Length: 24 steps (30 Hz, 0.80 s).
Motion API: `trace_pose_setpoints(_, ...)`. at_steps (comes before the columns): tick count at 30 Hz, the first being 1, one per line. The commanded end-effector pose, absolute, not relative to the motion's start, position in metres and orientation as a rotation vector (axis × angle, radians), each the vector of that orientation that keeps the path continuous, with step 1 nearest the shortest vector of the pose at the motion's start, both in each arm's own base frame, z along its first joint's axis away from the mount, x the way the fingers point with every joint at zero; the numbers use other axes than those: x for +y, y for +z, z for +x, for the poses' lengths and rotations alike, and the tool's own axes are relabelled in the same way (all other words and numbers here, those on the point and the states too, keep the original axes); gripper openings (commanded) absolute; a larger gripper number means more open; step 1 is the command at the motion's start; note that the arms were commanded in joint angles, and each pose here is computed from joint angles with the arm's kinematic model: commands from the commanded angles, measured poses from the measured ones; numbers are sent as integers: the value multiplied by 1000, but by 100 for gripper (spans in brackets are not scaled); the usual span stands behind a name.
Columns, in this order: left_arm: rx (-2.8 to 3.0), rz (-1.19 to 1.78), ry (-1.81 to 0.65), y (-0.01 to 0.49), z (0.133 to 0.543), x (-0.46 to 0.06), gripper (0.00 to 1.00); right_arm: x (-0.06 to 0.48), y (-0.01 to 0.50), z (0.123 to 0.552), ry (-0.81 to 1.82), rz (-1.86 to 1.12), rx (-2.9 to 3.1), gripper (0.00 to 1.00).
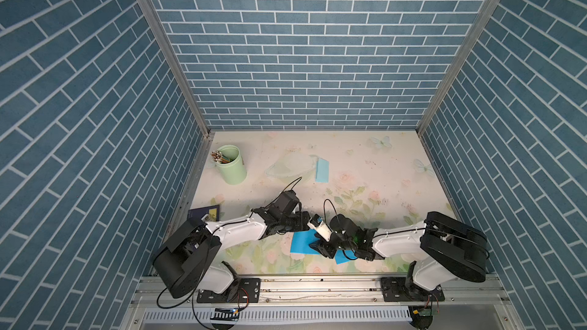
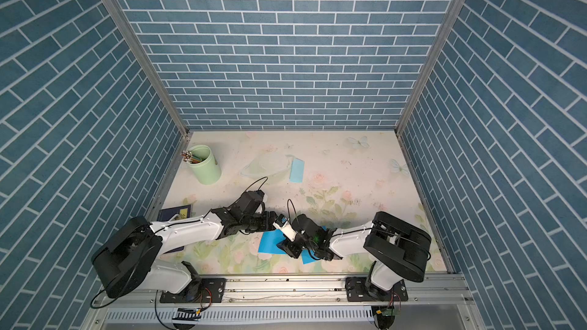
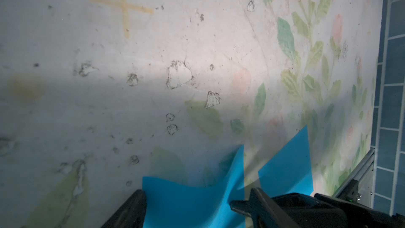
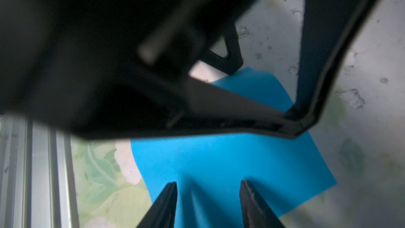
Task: Fold the square paper along the opposite sides
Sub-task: Pick up the paper from the center of the board.
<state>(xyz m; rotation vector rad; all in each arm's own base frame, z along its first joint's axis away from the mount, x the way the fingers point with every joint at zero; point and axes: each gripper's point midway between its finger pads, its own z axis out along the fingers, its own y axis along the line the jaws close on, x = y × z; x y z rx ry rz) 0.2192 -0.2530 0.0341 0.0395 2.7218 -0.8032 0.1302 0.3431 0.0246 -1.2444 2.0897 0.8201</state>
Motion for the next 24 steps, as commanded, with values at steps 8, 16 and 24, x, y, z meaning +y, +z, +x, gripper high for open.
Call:
trace_pose_setpoints(8, 2865, 36, -537, -4, 203, -220, 26, 337, 10, 129, 786, -1255, 2162, 47)
trace_pose_setpoints(16, 2753, 80, -534, 30, 230, -233, 14, 336, 62, 161, 784, -1081, 2111, 47)
trace_pose_setpoints(24, 2531, 286, -711, 120, 265, -273, 6, 305, 152, 218, 995, -690, 2034, 46)
